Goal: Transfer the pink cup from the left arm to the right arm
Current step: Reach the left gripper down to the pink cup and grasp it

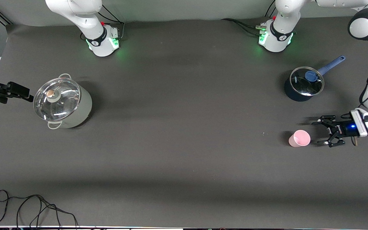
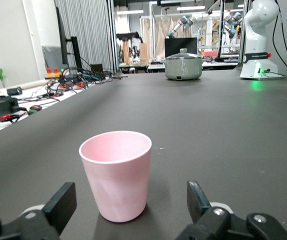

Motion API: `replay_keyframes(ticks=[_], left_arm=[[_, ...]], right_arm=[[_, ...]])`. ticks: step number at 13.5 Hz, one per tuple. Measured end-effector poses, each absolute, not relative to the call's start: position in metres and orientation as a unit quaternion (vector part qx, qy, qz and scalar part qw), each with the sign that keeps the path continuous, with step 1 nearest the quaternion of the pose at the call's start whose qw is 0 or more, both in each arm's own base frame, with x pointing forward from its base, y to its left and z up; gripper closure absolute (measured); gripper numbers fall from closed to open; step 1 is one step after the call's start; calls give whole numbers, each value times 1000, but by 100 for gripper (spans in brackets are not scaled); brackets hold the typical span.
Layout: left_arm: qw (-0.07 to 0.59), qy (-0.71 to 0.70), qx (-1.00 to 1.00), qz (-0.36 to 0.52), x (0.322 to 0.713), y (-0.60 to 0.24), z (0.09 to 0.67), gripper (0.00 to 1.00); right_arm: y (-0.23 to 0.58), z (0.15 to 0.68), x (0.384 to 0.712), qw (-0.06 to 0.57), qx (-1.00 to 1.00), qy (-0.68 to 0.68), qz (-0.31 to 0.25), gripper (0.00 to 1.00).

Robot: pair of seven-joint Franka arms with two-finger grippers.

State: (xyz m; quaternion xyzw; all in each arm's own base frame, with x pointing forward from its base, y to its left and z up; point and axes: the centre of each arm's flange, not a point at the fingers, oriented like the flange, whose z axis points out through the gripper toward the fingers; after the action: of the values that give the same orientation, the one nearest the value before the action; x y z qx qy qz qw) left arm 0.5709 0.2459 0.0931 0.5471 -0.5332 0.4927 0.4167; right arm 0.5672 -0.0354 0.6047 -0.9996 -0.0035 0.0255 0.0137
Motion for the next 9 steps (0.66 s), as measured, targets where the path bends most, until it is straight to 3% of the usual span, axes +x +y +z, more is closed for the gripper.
replay_keyframes(ticks=[9], left_arm=[[404,-512,536,536,589,197,48,0]], right_arm=[[-35,605,567,14,-1000,-4,25,0]])
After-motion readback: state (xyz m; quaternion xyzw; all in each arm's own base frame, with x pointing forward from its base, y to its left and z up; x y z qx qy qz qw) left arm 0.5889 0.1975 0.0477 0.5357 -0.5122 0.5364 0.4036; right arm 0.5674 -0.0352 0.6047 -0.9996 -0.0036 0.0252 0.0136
